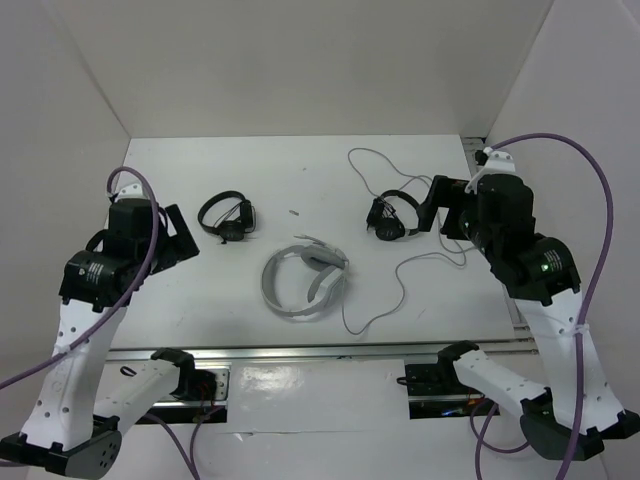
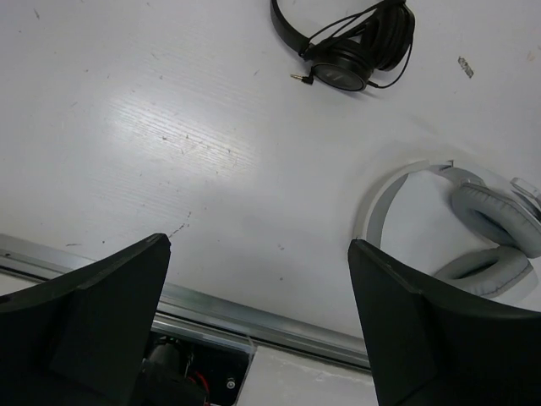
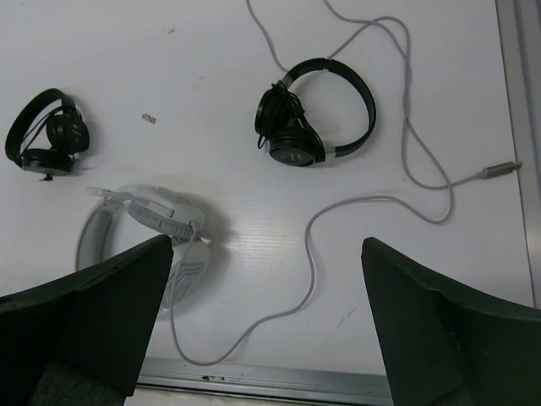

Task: Wrap the headphones

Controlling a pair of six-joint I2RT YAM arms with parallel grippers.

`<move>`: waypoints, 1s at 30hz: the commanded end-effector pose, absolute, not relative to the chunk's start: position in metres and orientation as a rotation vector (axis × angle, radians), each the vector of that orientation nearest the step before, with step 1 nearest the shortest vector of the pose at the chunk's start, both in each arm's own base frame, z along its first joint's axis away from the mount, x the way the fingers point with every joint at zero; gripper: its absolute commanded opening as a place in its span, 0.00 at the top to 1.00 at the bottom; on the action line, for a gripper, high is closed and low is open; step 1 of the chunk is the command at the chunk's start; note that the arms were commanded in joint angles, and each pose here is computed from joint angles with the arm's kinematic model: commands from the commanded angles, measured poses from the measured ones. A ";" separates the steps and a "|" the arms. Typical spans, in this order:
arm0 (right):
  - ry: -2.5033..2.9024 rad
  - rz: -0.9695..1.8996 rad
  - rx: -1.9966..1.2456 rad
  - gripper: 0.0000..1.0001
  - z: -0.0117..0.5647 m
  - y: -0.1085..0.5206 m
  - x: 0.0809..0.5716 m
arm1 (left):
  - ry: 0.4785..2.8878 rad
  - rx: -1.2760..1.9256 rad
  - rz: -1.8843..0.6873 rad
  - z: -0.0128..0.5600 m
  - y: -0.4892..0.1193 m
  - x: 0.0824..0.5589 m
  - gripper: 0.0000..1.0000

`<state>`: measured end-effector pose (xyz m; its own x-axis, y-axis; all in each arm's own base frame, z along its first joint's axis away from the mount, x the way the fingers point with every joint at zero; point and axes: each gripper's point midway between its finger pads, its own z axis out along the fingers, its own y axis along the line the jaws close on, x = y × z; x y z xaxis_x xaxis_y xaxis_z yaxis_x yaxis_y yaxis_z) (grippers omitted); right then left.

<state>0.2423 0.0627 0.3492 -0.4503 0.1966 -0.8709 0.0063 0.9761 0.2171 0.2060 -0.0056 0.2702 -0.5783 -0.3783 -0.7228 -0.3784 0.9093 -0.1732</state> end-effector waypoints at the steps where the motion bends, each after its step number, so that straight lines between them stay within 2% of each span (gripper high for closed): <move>1: 2.025 0.221 0.128 0.00 0.346 0.067 0.249 | 2.188 -0.553 0.001 0.274 -0.004 0.215 0.00; 7: 2.034 0.257 0.105 0.00 0.345 0.074 0.252 | 2.235 -0.489 -0.093 0.253 -0.022 0.221 0.00; 16: 2.061 0.336 0.040 0.00 0.330 0.092 0.255 | 2.368 -0.407 -0.560 0.171 -0.104 0.224 0.00; 22: 2.062 0.347 0.033 0.00 0.328 0.094 0.256 | 2.514 -0.416 -0.473 0.116 -0.135 0.222 0.00; 30: 2.057 0.373 0.005 0.00 0.329 0.097 0.250 | 2.567 -0.465 -0.231 0.068 -0.132 0.241 0.00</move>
